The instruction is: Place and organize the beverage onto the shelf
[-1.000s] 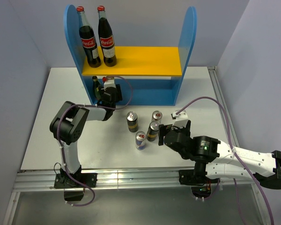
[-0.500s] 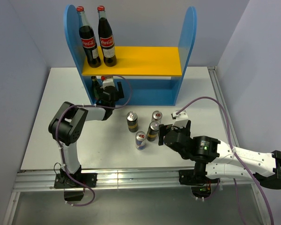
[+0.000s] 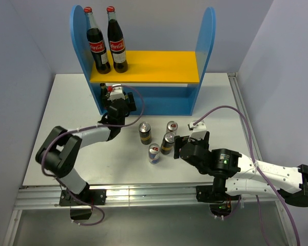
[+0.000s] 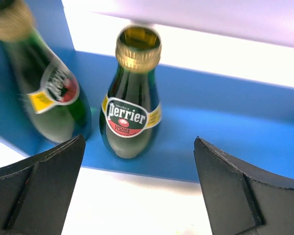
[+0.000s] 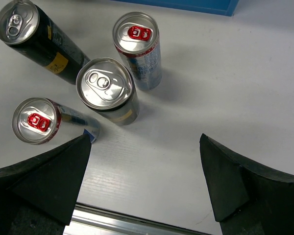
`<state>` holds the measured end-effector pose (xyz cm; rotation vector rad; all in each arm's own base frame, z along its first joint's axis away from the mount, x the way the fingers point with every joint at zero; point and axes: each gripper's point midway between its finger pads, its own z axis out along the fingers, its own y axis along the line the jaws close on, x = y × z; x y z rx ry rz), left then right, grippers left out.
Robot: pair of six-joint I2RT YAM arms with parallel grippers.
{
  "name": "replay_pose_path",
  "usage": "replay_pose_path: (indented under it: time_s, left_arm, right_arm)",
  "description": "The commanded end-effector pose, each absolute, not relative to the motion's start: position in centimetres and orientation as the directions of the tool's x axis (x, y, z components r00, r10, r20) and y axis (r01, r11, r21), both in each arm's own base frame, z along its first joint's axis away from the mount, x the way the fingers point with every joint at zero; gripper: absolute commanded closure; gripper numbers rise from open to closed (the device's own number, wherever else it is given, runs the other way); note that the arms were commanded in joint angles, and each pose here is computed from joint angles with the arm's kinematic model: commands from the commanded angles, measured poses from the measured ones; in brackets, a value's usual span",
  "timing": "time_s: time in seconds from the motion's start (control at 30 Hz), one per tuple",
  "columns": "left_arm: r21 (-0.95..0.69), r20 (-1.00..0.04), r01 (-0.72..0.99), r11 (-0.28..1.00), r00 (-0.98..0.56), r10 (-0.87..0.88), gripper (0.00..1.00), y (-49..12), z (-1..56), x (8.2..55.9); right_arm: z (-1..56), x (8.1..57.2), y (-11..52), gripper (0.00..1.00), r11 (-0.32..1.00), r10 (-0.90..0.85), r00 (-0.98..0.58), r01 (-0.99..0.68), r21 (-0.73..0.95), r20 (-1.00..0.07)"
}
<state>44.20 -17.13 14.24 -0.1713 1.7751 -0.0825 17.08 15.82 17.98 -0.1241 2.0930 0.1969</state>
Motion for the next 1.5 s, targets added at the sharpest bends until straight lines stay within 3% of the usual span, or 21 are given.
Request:
replay_pose_path:
  time_s: [0.0, 0.33, 0.53, 0.67, 1.1, 1.47]
  left_arm:
    - [-0.214, -0.968, -0.113, 0.970, -0.105, -0.226, 0.01, -16.5, 19.1, 42.2]
    - [-0.251, -0.952, -0.080, 0.965, -0.158, -0.261, 0.02, -17.6, 21.3, 32.8]
    - [-0.277, -0.933, 0.115, 0.954, -0.268, -0.238, 0.03, -21.5, 16.9, 24.2]
    - [-0.315, -0.921, 0.214, 0.925, -0.306, -0.243, 0.03, -23.0, 14.4, 21.3]
    - [-0.274, -0.937, 0.269, 0.924, -0.290, -0.193, 0.02, -26.5, 10.8, 21.9]
    - [-0.246, -0.951, 0.253, 0.936, -0.248, -0.183, 0.03, -28.4, 10.5, 25.2]
  right_arm:
    - [18.8, 17.4, 15.4, 0.01, 0.986, 0.021, -0.477, -0.138, 0.098, -0.879]
    - [18.9, 17.4, 15.3, 0.01, 0.986, 0.023, -0.475, -0.133, 0.098, -0.880]
    - [19.0, 17.4, 15.2, 0.01, 0.986, 0.028, -0.472, -0.132, 0.102, -0.881]
    - [19.0, 17.4, 15.1, 0.01, 0.986, 0.029, -0.473, -0.129, 0.102, -0.881]
    - [19.0, 17.3, 15.0, 0.01, 0.986, 0.038, -0.470, -0.125, 0.109, -0.882]
    - [19.0, 17.1, 15.2, 0.01, 0.984, 0.041, -0.469, -0.135, 0.117, -0.882]
